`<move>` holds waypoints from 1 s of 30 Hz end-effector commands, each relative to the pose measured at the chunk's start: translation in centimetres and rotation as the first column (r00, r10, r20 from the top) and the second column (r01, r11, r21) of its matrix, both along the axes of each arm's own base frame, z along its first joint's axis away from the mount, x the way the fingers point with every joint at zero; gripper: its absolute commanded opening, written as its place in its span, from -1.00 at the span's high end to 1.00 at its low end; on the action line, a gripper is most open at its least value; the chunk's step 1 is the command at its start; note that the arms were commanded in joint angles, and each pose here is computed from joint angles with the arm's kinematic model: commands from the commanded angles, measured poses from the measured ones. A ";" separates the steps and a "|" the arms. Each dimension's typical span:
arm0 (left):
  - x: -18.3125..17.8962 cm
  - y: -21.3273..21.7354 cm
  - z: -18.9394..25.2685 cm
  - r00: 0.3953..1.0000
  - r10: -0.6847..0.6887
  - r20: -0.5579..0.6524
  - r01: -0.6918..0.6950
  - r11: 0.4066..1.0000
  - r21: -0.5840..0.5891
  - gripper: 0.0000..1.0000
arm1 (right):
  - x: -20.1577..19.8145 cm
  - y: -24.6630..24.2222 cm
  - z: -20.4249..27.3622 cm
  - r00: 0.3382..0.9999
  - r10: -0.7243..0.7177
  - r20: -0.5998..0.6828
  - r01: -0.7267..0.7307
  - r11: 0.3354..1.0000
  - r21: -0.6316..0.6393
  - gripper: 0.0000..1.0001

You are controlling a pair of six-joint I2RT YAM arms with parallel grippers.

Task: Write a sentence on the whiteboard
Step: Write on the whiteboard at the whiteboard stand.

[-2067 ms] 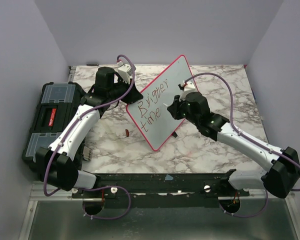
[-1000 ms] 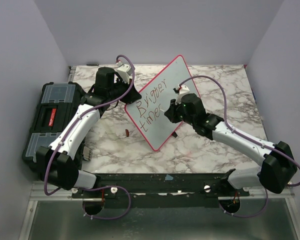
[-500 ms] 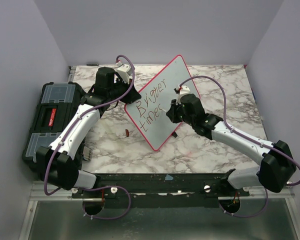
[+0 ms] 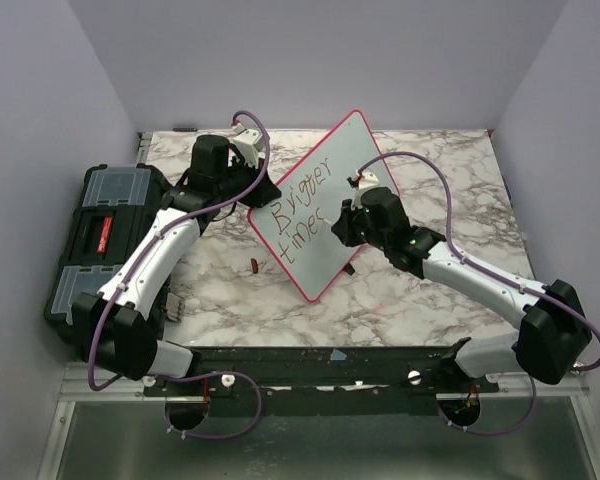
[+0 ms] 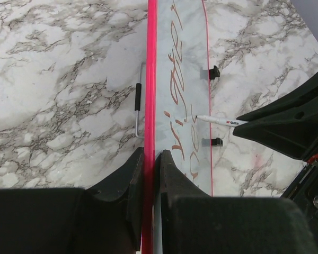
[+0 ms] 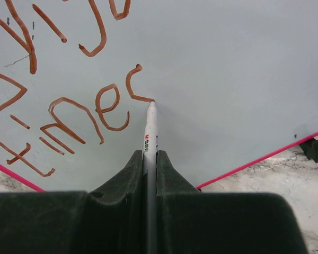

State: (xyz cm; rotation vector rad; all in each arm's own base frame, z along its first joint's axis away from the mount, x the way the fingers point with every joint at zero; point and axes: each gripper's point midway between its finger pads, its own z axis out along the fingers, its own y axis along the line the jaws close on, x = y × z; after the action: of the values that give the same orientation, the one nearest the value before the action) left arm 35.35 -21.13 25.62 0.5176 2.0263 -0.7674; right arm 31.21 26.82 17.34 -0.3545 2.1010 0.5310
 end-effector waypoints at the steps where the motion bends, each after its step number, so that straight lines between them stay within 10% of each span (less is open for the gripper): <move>1: 0.7 0.4 1.9 0.991 -0.013 0.133 0.007 0.999 0.046 1.00 | -2.2 1.8 -2.5 0.987 0.113 -0.115 -0.111 0.994 0.019 0.99; 30: 0.5 0.4 1.8 0.990 -0.013 0.138 0.006 0.999 0.044 1.00 | -2.4 0.4 6.9 0.998 0.051 0.043 -0.057 0.988 0.144 0.99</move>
State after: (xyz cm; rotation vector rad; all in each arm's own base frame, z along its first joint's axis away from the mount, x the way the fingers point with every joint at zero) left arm 35.32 -21.27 26.06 0.5242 2.0083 -0.7628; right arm 28.98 27.99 20.03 -0.3846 2.0910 0.6930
